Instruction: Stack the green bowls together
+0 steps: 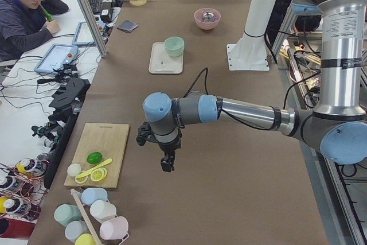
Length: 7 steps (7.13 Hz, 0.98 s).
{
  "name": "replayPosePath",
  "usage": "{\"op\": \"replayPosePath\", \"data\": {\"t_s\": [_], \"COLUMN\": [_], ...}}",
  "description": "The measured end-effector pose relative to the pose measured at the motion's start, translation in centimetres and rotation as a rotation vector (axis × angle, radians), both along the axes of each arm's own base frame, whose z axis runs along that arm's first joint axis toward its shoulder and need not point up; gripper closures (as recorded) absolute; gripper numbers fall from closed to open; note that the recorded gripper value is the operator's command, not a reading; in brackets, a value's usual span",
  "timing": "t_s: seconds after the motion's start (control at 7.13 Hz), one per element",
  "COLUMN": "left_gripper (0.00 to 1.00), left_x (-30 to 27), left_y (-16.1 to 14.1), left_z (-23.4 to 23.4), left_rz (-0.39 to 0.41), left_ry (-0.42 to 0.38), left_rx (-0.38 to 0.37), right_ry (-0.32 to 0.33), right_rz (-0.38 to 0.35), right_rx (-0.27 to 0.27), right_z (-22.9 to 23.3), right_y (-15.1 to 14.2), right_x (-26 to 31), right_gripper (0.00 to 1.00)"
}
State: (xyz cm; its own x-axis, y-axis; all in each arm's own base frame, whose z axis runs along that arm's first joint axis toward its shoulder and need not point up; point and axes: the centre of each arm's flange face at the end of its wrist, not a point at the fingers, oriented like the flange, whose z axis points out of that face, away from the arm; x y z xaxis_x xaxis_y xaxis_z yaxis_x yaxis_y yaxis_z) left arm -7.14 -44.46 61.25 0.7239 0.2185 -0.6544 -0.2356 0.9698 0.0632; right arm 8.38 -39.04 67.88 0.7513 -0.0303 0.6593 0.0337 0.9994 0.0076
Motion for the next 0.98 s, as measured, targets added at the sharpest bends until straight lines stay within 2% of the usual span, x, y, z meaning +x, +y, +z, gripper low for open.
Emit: {"op": "replayPosePath", "data": {"t_s": [0.98], "left_gripper": [0.02], "left_x": [-0.1], "left_y": [1.2], "left_z": [1.4], "left_rz": [-0.002], "left_ry": [-0.006], "left_rx": [-0.031], "right_ry": [-0.025], "right_rz": [-0.017], "right_rx": [0.007], "right_z": [-0.1], "right_y": [0.0], "right_x": [-0.5], "right_gripper": [0.0]}}
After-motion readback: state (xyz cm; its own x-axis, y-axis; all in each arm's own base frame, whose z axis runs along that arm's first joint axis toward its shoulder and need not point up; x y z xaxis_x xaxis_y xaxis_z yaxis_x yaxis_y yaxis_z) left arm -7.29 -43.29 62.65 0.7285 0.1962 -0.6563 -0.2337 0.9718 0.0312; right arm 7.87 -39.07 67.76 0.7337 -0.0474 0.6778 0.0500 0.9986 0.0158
